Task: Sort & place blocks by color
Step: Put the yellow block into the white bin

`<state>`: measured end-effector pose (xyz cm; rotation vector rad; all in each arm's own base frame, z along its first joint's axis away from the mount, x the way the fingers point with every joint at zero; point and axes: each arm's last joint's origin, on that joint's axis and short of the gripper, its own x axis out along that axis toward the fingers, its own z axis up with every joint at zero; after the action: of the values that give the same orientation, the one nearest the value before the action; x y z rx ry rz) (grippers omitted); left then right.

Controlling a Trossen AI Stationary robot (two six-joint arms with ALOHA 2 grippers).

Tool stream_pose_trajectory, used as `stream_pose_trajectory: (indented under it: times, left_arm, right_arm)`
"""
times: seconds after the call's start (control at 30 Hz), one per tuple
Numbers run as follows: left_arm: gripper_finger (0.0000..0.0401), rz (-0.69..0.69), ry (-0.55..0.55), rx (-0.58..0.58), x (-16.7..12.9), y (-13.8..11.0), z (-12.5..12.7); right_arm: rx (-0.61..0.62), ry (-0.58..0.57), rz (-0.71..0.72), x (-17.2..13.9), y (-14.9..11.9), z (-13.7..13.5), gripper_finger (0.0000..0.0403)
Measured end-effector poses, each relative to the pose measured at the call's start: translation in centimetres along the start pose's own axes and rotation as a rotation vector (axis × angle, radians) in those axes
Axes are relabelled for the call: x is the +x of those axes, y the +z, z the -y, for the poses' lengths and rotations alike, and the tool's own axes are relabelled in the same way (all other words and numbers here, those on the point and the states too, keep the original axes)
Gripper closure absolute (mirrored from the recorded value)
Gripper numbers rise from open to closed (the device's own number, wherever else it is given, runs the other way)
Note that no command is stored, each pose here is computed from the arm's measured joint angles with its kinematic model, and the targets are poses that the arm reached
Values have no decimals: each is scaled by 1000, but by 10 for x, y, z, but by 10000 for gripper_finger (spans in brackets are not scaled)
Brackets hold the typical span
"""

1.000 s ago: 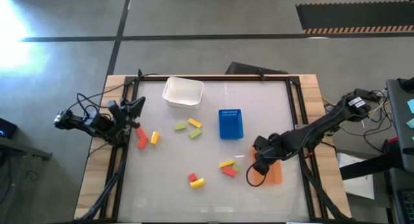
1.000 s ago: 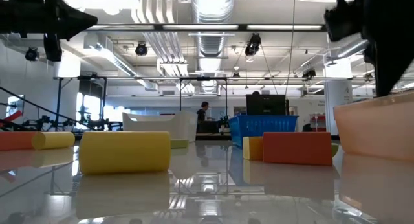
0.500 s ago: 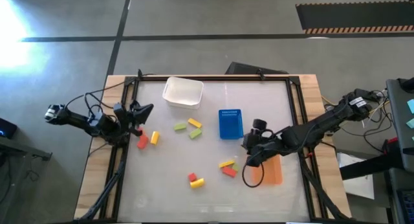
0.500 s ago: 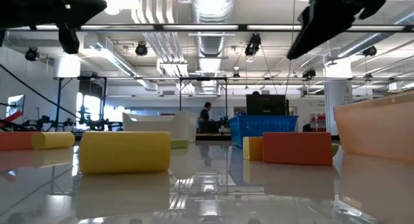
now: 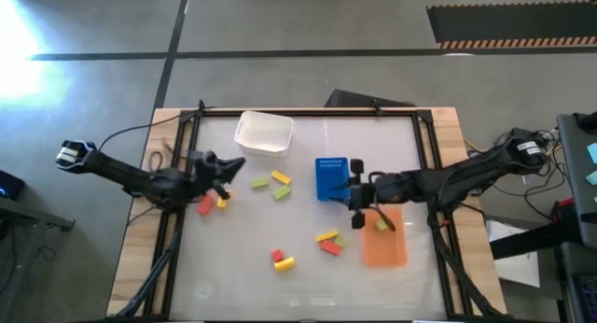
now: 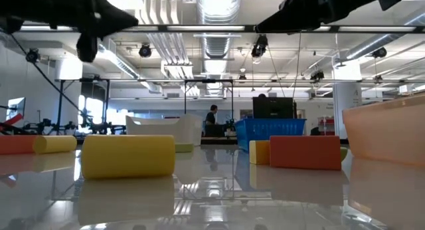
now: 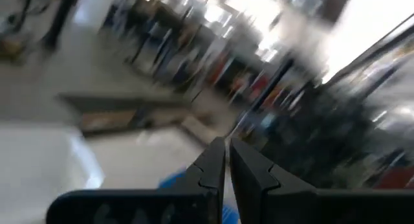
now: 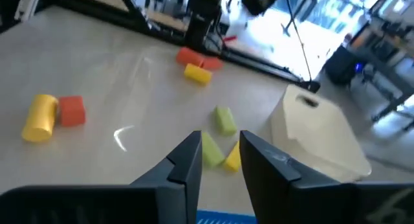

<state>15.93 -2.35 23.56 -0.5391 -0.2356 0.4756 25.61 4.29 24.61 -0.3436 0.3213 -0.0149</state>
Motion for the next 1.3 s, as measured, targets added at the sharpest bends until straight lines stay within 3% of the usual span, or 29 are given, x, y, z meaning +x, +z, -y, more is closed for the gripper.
stream_pose_trajectory:
  times: [0.13,0.47,0.6,0.77,0.93,1.3]
  left_arm:
    - [400,-170,151,1,11,-5,9]
    - [400,-770,783,-5,4,-1,8]
    - [400,-965,938,9,5,-10,6]
    - [400,-1118,1025,42,9,-29,-3]
    - [385,-1165,1047,75,17,-35,-11]
    - [239,-1201,1046,97,29,-41,-22]
  right_arm:
    - [8,-6,69,-10,2,8,324]
    - [-8,-11,139,-31,9,15,339]
    - [-21,-10,133,-33,9,15,339]
    - [-25,-7,122,-32,8,15,339]
    - [-28,-2,108,-31,6,14,339]
    - [-26,1,96,-30,5,14,339]
